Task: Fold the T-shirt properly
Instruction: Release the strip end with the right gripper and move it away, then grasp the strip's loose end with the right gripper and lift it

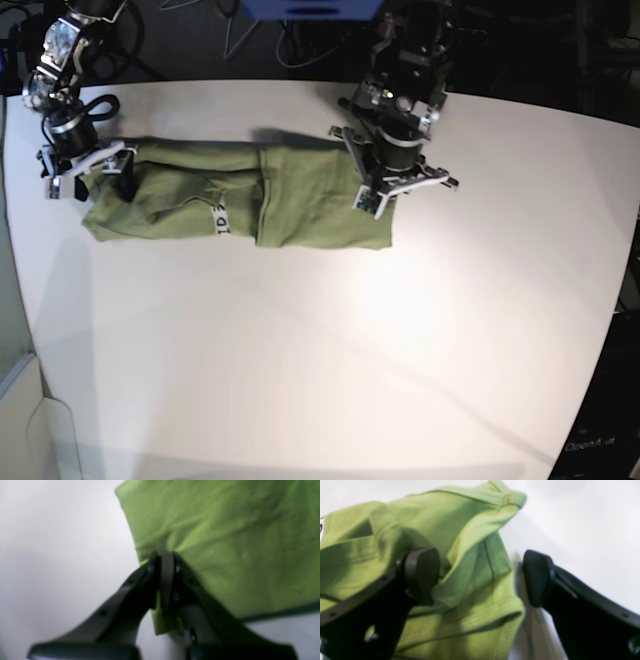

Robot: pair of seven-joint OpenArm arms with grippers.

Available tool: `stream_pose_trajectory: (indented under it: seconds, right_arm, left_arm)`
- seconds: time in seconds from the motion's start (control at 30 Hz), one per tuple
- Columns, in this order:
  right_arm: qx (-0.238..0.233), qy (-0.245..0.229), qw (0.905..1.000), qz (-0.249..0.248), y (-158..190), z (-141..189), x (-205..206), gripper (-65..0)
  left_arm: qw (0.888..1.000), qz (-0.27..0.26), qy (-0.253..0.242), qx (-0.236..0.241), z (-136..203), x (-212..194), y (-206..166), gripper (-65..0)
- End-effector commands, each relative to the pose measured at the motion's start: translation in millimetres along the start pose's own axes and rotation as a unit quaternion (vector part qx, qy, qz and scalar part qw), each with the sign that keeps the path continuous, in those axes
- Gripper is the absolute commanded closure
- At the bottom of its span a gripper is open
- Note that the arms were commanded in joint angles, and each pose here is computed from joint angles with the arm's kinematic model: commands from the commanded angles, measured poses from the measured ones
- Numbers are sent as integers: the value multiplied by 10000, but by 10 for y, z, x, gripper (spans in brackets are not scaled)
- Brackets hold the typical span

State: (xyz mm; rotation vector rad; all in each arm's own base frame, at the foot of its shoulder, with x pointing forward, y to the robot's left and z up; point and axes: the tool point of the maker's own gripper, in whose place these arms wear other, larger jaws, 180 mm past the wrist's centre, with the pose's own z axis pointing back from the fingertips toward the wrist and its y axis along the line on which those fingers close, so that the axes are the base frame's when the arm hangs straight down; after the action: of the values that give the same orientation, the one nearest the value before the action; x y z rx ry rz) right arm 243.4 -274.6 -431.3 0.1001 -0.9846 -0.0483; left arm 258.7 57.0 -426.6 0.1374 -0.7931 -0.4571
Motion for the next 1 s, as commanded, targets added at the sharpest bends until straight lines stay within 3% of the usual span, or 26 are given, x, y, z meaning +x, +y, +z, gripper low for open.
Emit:
stream_pose_trajectory:
  seconds: [0.0, 0.07, 0.1, 0.27, 0.47, 0.6, 0.83, 0.97]
  right_arm:
    - [39, 38, 10000, 45, 11, 10, -3, -485]
    - [80, 36, 10000, 0, 56, 3, -21, -445]
    - [99, 28, 9999, 5, 63, -1, -15, -390]
    - [90, -16, 9999, -64, 87, -18, -4, 0]
    - [91, -112, 9998, 155, 94, -4, 123, -1]
    - [-56, -133, 9964, 840, 102, 42, 321, -1]
    - [-12, -360, 9836, 1768, 496, 128, 652, -1]
    - [364, -550, 9738, 2174, 877, 243, 768, -1]
  left_arm:
    - [9999, 28, -131, 70, 15, 95, 35, -17]
    - [9999, 21, -130, 74, 15, 95, 37, -17]
    - [9999, 21, -130, 74, 15, 95, 37, -17]
    - [9999, 15, -129, 78, 15, 94, 38, -17]
    - [9999, 7, -99, 76, 11, 79, 34, -17]
    - [10000, -19, -61, 69, 2, 48, 31, -17]
    - [9999, -88, -11, 95, -2, 2, 73, -17]
    - [9999, -92, -15, 89, -2, 5, 68, -17]
